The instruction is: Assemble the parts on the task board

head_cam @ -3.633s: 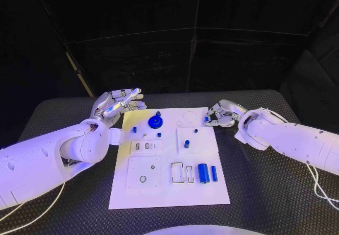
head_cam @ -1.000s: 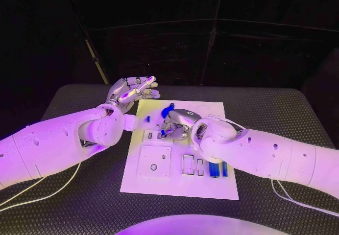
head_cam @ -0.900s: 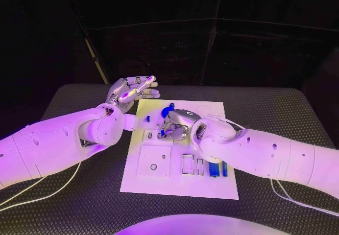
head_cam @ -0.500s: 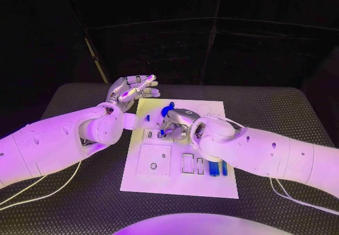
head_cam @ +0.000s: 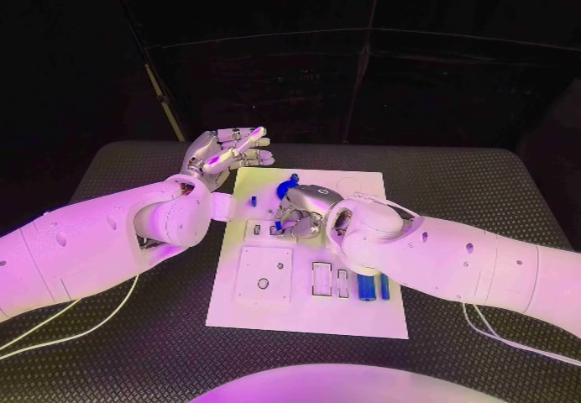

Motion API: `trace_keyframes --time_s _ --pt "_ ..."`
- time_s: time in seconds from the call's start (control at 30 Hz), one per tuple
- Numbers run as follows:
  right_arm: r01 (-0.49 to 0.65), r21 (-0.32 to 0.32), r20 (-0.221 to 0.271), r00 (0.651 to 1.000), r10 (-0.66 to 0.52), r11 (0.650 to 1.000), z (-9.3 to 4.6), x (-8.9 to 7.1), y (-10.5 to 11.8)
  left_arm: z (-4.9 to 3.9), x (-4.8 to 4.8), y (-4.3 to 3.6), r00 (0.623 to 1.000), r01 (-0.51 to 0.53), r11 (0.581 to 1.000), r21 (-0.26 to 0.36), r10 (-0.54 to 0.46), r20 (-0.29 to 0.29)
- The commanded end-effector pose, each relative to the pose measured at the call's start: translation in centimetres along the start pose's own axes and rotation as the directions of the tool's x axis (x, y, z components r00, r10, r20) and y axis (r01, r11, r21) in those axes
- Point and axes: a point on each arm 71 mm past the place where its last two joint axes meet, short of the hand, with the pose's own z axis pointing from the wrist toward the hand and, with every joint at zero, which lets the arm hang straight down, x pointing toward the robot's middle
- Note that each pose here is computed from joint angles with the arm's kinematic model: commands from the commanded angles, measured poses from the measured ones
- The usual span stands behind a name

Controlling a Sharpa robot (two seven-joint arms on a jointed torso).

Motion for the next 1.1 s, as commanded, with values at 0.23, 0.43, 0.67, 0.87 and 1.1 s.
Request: trace_keyframes --time_s 0.23,0.43,0.67,0.87,1.1 --pt "0.068 0.039 -0.040 0.997 -0.066 0.997 -0.09 0.46 -0.51 0.06 0.10 -0.17 1.000 0.004 1.000 0.009 -0.004 -0.009" --pt "0.079 0.044 -0.043 0.996 -0.077 0.996 -0.09 0.48 -0.49 0.06 0.10 -0.17 1.000 0.003 1.000 0.009 -0.003 -0.009" --pt "0.084 0.048 -0.045 0.996 -0.081 0.995 -0.07 0.51 -0.46 0.07 0.10 -0.16 1.000 0.004 1.000 0.009 -0.003 -0.009" --pt "0.084 0.046 -0.045 0.996 -0.082 0.995 -0.04 0.52 -0.38 0.08 0.10 -0.15 1.000 0.003 1.000 0.008 -0.003 -0.008" --pt "0.084 0.047 -0.046 0.996 -0.082 0.995 -0.01 0.57 -0.34 0.08 0.11 -0.15 1.000 0.004 1.000 0.008 -0.003 -0.008"
